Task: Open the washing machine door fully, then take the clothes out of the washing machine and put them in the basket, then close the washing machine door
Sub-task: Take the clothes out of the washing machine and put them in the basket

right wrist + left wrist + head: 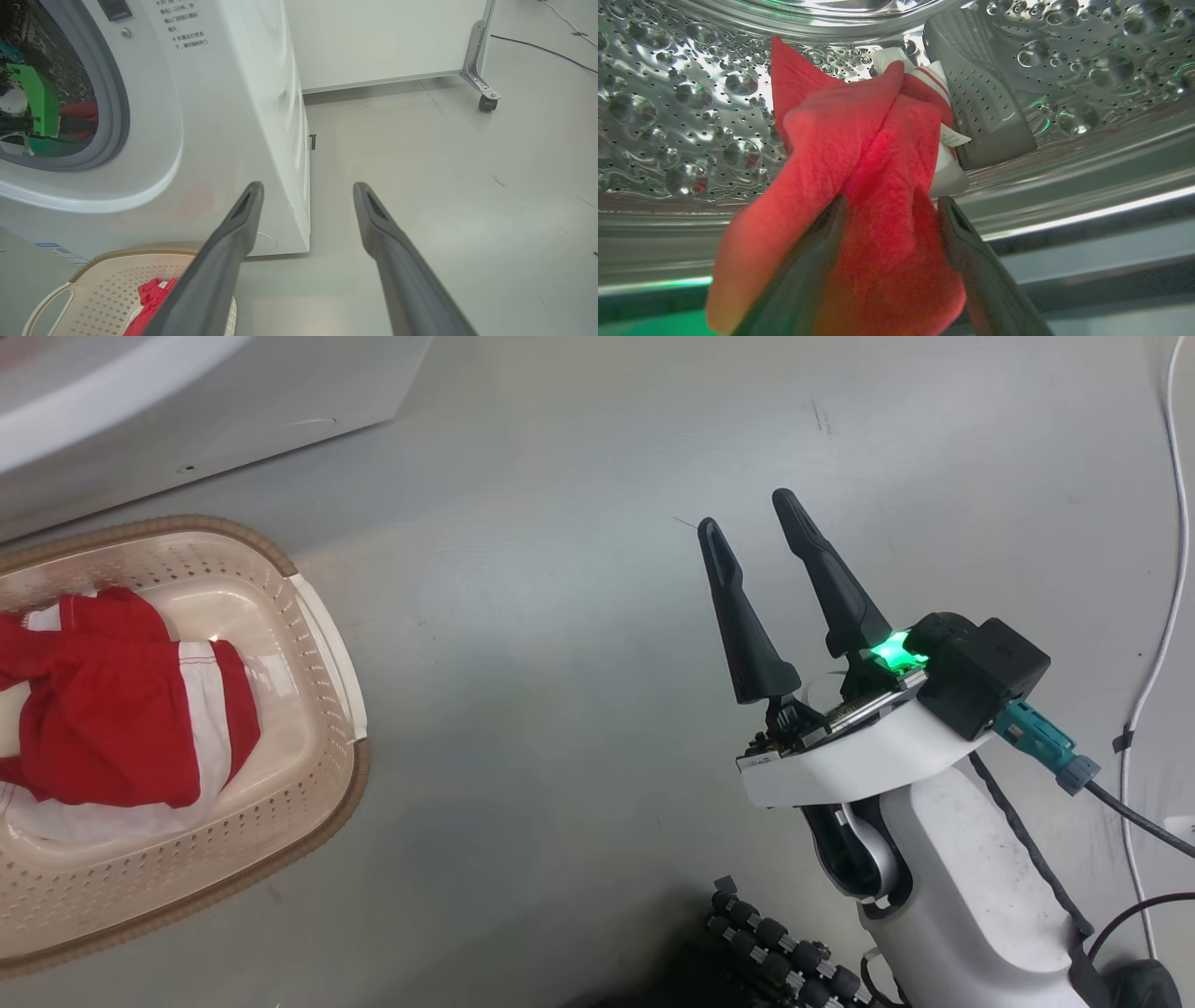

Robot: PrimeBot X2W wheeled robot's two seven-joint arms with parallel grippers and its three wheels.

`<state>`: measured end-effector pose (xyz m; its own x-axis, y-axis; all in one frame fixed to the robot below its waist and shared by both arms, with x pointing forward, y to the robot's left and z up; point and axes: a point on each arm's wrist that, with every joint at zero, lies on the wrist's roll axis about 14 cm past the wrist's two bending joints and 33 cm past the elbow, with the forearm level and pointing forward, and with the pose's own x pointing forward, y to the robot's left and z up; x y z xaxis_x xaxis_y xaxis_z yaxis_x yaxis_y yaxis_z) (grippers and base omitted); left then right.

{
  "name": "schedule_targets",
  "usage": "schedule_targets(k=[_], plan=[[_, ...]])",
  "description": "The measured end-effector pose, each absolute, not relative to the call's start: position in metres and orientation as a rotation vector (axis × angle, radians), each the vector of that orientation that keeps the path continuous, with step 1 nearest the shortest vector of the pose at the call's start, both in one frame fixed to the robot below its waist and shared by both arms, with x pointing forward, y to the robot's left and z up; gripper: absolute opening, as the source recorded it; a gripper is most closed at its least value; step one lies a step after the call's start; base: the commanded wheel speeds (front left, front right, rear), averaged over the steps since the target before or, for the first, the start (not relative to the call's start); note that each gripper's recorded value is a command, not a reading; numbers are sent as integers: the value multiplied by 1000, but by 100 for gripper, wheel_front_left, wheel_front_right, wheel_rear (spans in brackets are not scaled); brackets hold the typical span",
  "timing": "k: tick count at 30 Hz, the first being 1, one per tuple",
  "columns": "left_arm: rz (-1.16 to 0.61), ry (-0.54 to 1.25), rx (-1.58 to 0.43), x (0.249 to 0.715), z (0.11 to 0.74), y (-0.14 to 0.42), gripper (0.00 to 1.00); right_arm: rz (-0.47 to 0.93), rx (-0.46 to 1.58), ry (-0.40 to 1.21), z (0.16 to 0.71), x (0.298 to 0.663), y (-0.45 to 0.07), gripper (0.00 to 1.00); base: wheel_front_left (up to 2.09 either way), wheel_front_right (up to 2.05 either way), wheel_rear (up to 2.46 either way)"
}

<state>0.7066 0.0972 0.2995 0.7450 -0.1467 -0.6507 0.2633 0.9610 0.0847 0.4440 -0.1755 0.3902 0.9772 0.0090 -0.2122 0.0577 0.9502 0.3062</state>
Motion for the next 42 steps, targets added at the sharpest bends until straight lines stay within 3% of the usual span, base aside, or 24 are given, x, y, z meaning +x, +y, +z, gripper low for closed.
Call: schedule_targets(k=[1, 2, 3, 16, 31, 42], plan=[[-221, 702, 175, 707, 299, 98, 49, -24, 315, 211, 391, 445, -176, 100, 0, 0, 0], [-217, 708, 175, 707, 299, 98, 45, -22, 314, 207, 392, 446, -175, 100, 0, 0, 0], [-216, 709, 174, 707, 300, 99, 0, -21, 313, 205, 392, 447, -175, 100, 0, 0, 0], [-216, 670, 155, 711, 309, 95, 0, -16, 314, 203, 393, 447, -174, 100, 0, 0, 0], [-222, 418, 39, 719, 367, 80, 0, 17, 285, 183, 400, 451, -166, 100, 0, 0, 0], [-224, 222, -56, 697, 407, 74, 0, 55, 235, 164, 408, 451, -159, 100, 0, 0, 0]])
